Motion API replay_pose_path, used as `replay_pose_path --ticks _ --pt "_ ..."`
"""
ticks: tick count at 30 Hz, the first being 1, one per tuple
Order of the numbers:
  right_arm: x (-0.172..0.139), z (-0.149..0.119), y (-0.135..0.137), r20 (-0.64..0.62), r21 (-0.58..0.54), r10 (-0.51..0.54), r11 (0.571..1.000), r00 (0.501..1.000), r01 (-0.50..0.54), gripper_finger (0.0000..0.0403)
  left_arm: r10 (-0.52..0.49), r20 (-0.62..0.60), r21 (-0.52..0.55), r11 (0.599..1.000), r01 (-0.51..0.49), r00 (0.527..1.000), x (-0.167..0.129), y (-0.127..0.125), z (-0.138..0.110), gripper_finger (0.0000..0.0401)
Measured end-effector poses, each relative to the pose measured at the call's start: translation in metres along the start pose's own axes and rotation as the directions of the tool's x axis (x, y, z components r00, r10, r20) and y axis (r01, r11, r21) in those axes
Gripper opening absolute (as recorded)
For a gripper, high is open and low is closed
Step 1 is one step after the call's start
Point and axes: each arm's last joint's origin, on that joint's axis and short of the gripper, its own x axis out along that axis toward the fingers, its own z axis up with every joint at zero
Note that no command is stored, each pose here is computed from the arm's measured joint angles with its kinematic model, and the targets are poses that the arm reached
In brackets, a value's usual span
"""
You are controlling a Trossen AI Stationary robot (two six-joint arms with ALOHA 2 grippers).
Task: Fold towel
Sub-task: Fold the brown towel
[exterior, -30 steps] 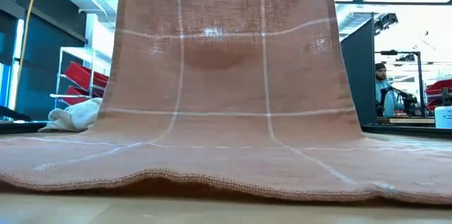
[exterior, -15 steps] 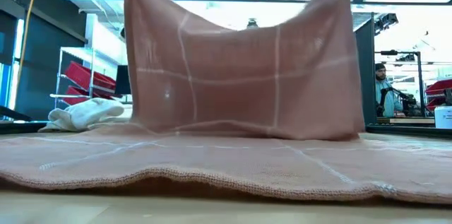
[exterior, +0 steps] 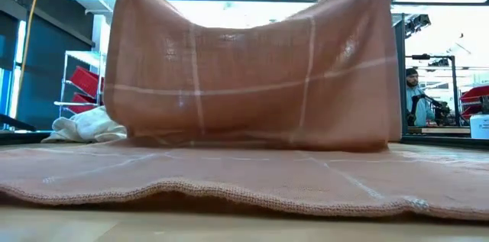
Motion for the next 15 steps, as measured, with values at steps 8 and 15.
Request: replay_pose_path --ticks 8,15 --pt "0.014 0.007 -0.028 0.038 0.010 -0.121 0.993 0.992 0.121 0.0010 0.099 0.056 -0.012 0.995 -0.098 0.994 0.000 0.003 0.002 0.0014" --pt "0.009 0.006 -0.048 0.111 -0.010 -0.184 0.982 0.977 0.186 0.0010 0.225 0.125 -0.024 0.974 -0.224 0.966 -0.004 0.009 0.006 0.0014"
